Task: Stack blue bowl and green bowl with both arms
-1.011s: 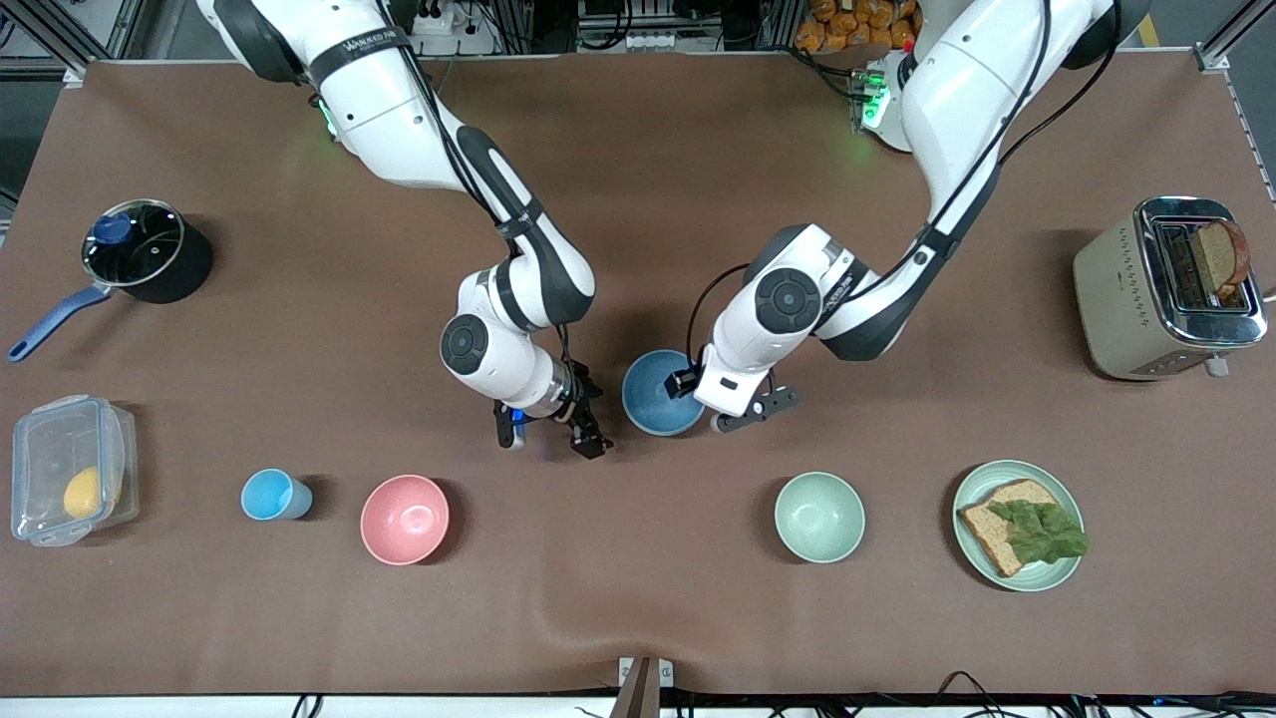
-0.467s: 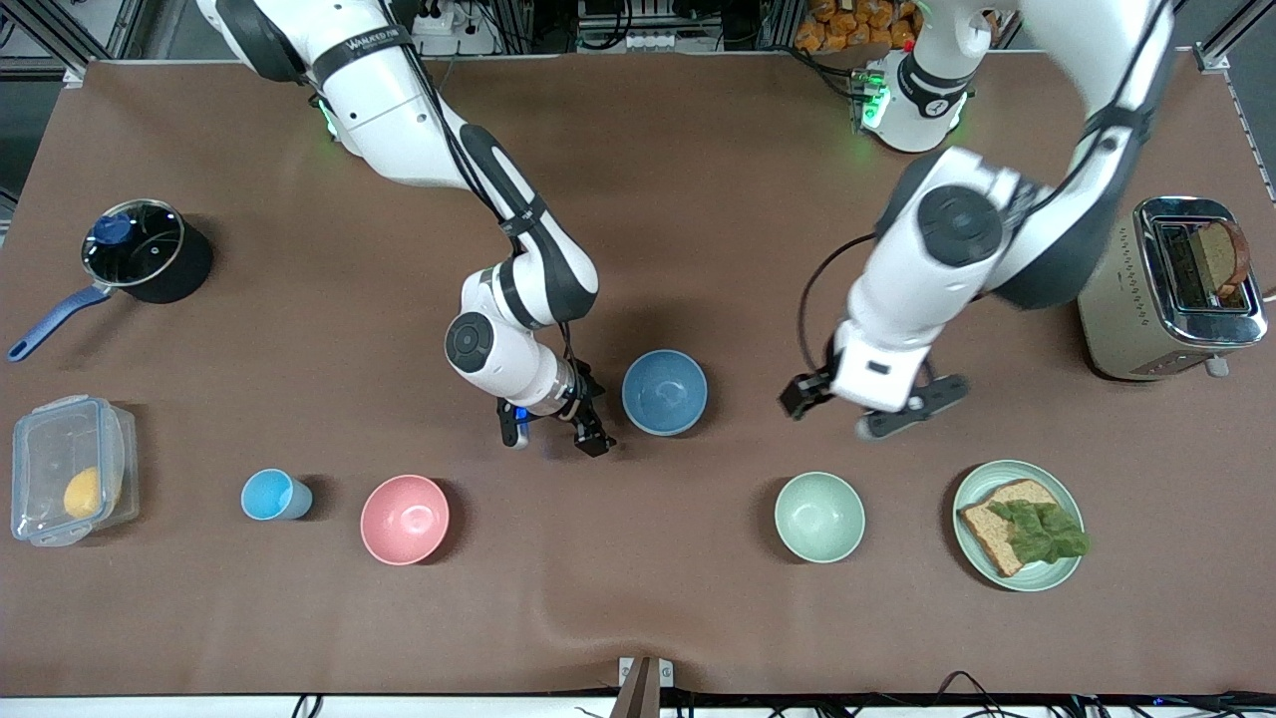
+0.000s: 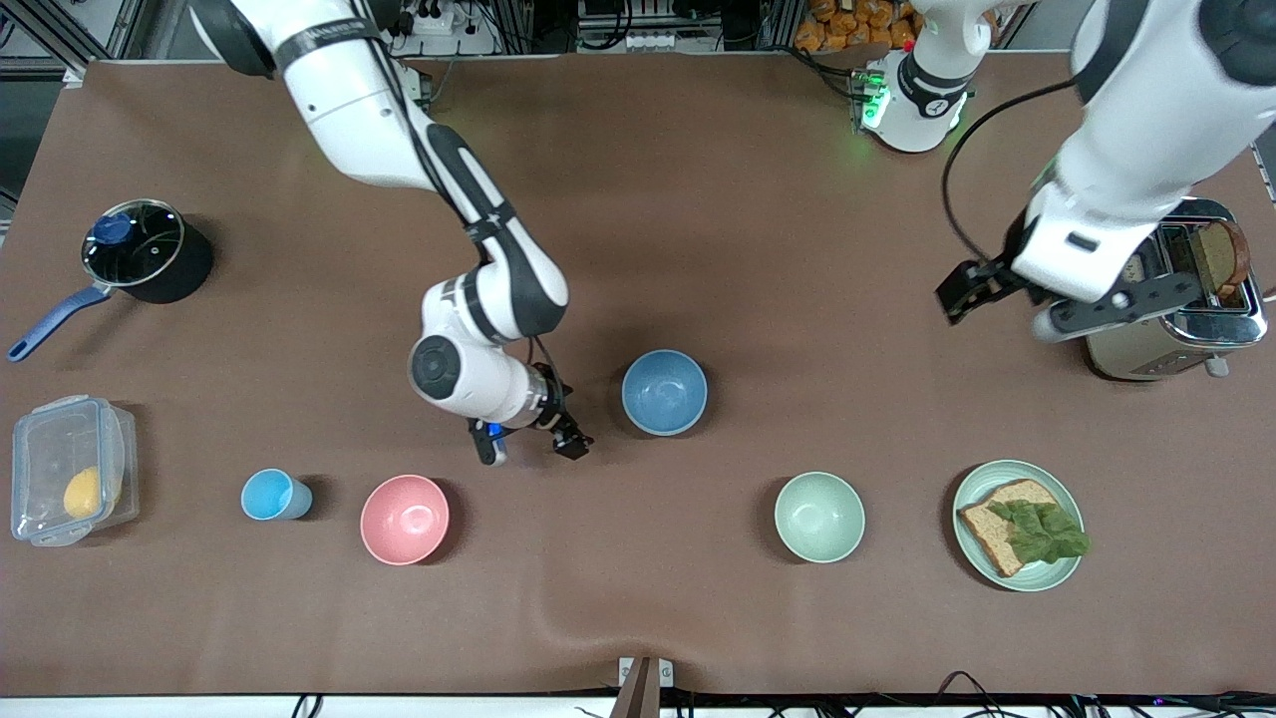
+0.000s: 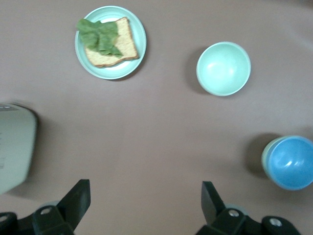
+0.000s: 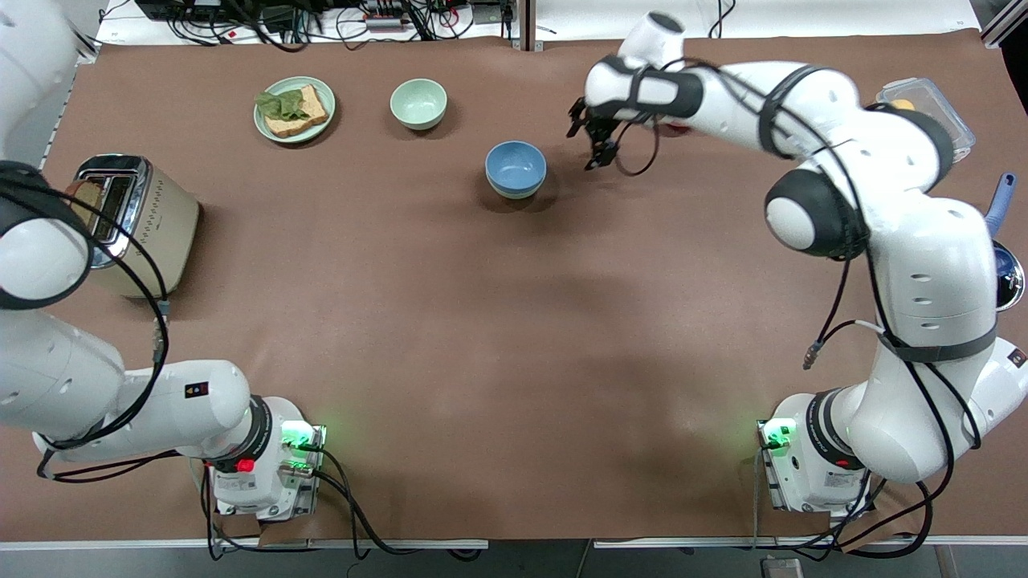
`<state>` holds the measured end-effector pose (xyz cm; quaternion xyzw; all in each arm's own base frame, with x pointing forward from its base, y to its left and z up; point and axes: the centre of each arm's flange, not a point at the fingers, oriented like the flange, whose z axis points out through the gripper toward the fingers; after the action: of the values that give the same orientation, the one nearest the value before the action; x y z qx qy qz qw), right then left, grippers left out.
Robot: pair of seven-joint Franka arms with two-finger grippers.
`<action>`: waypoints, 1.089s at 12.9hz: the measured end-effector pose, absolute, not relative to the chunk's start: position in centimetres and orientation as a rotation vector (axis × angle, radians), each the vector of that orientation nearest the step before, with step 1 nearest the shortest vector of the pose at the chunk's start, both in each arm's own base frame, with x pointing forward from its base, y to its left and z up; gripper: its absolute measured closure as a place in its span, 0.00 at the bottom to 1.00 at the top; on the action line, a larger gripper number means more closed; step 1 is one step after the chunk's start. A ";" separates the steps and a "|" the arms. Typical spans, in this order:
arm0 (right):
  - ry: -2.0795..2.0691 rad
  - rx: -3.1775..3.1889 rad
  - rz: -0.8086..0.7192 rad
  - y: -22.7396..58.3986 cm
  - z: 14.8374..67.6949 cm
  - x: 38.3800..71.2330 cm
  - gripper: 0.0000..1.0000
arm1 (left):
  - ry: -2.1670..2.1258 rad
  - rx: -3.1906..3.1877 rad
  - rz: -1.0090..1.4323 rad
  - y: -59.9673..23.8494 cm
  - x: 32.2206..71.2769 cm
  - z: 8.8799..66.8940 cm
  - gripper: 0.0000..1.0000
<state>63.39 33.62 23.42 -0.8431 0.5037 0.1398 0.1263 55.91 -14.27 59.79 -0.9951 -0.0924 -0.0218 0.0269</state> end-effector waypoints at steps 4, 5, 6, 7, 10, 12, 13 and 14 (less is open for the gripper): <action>1.016 -2.683 0.577 22.9 30.4 64.8 0.00 | -0.165 -3.119 -0.036 -9.7 54.7 62.4 0.00; 0.922 -2.730 0.613 20.0 31.8 64.7 0.00 | -0.144 -3.117 -0.042 -8.8 54.3 63.1 0.00; 0.830 -2.782 0.630 17.3 33.2 64.4 0.00 | -0.129 -3.114 -0.042 -7.8 53.9 63.7 0.00; 0.743 -2.827 0.634 15.1 34.6 63.8 0.00 | -0.116 -3.114 -0.043 -6.7 53.7 64.1 0.00; 0.471 -2.876 0.643 8.9 40.3 61.5 0.00 | -0.106 -3.113 -0.019 -4.6 53.6 64.2 0.00; 0.292 -2.883 0.560 3.1 45.0 60.4 0.00 | -0.113 -3.113 -0.016 -3.7 53.6 64.3 0.00; 0.235 -2.896 0.493 0.5 47.6 59.7 0.00 | -0.120 -3.113 -0.018 -3.3 53.6 64.3 0.00; 0.194 -2.938 0.428 -1.1 50.2 58.8 0.00 | -0.125 -3.113 -0.021 -3.2 53.5 64.5 0.00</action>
<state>58.82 -1.13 50.16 -0.9840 0.0650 0.1434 0.0832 53.50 -3.18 64.47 -0.9991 -0.0402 -0.0068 0.0130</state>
